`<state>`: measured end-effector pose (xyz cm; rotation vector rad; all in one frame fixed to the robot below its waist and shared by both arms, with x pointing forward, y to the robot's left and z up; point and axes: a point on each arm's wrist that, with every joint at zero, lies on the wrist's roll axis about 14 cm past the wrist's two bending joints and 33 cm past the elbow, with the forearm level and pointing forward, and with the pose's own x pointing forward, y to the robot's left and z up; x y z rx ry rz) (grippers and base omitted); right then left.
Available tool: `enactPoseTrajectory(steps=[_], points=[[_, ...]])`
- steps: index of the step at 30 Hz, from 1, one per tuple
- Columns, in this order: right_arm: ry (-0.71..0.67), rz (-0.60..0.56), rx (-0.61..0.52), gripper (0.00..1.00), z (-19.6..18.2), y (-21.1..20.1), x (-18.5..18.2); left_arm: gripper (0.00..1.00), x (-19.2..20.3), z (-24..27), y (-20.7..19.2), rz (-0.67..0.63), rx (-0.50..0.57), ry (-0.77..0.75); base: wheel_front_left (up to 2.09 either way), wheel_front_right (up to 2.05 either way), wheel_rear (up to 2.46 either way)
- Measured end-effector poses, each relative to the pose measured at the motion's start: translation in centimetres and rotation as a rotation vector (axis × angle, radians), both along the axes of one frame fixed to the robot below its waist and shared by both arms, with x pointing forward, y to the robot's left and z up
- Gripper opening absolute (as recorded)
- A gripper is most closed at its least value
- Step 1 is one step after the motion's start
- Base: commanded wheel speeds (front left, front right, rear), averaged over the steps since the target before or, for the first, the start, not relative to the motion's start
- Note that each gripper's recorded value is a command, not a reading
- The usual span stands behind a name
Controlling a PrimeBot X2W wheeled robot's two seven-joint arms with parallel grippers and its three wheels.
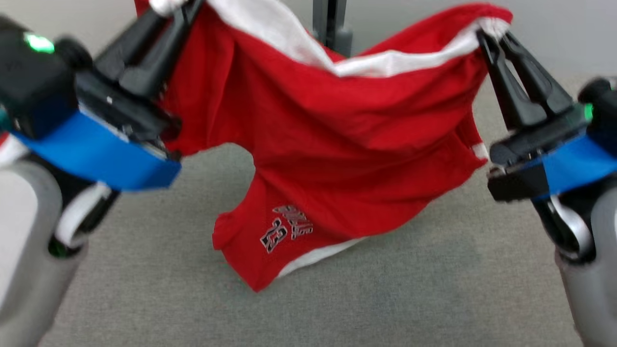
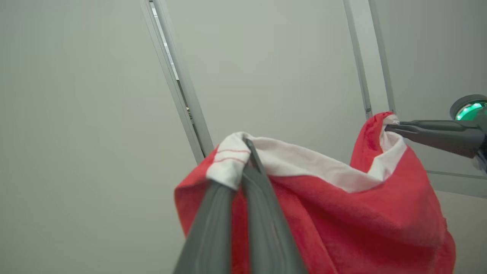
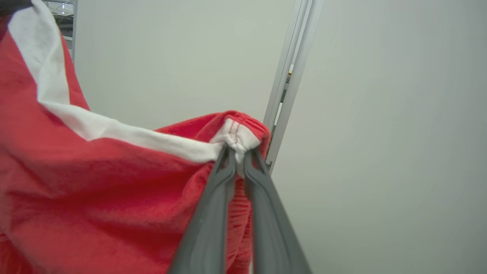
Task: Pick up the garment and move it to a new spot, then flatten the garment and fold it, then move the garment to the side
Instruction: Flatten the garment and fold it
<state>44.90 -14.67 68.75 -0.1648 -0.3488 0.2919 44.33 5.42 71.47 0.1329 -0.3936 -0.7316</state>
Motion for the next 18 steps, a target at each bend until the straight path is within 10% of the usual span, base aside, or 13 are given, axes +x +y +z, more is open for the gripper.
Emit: enactPoseTrajectory(steps=[18], points=[[0.02,-0.061,0.012,0.0,-4.0,1.3,16.8,0.0,16.4,-4.5,0.0,0.055,0.016,0.049,0.0,0.0,0.0]])
